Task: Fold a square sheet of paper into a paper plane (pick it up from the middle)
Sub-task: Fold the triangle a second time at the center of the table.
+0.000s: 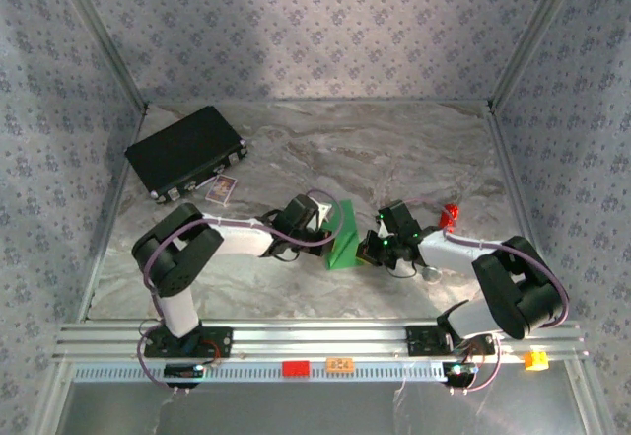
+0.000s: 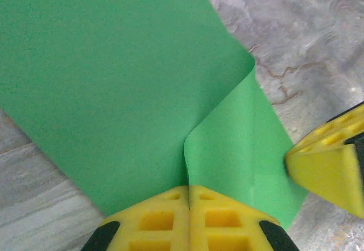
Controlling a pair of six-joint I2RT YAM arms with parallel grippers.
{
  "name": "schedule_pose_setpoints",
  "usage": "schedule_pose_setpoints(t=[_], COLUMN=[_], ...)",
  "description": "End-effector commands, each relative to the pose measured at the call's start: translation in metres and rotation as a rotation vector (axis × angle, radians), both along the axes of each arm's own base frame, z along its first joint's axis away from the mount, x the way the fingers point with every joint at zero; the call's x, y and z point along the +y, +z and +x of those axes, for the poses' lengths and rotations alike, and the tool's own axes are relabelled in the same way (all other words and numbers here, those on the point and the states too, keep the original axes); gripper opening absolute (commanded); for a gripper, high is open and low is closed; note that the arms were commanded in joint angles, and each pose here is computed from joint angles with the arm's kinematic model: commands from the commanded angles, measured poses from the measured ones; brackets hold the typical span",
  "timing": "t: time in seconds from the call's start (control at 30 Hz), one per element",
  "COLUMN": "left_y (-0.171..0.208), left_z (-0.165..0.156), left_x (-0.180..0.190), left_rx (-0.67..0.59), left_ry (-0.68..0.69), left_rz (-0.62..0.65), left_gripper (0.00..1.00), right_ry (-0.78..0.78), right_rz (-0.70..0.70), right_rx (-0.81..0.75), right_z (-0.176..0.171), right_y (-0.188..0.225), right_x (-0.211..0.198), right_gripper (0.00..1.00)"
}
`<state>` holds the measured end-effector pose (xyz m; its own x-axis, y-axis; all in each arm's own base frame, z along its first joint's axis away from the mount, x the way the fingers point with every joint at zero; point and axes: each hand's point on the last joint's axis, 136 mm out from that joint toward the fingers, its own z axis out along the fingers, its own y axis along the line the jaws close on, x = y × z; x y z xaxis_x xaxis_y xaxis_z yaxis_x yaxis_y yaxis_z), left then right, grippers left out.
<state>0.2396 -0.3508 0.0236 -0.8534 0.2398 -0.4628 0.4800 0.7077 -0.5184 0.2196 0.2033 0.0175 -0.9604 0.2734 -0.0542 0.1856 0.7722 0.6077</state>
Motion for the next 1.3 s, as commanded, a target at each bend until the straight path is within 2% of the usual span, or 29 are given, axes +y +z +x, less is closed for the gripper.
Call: schedule_pose_setpoints(t=[0.0,0.33,0.67,0.9,1.27], left_y=[-0.006,-0.008,0.002,0.009,0.025], left_z=[-0.003,-0.021,-0.021,-0.018,-0.002], left_x=[0.000,-0.001,-0.005,-0.006,-0.007], left_rx=[0.027,0.150,0.146,0.115,0.045], left_ry=[0.005,0.041,0.046,0.033,0.018], left_rz=[-0.012,-0.105,-0.140,-0.130,-0.109], left_gripper=[0.00,0.00,0.00,0.00,0.00], right_ry=[-0.004,-0.003,-0.008,-0.018,-0.025], right_rz=[-0.088,0.031,0.112,0.016,-0.020], right_rx=[0.040,-0.078,-0.056,0.007,0.020], right_z=[-0.011,0.005,0.005,-0.007,-0.010], right_y=[-0.012,0.026,0.018,-0.007,-0.013], right_x=[-0.016,0.001,0.016,0.000,-0.007], right_gripper=[0.02,0.05,0.05,0.04,0.04])
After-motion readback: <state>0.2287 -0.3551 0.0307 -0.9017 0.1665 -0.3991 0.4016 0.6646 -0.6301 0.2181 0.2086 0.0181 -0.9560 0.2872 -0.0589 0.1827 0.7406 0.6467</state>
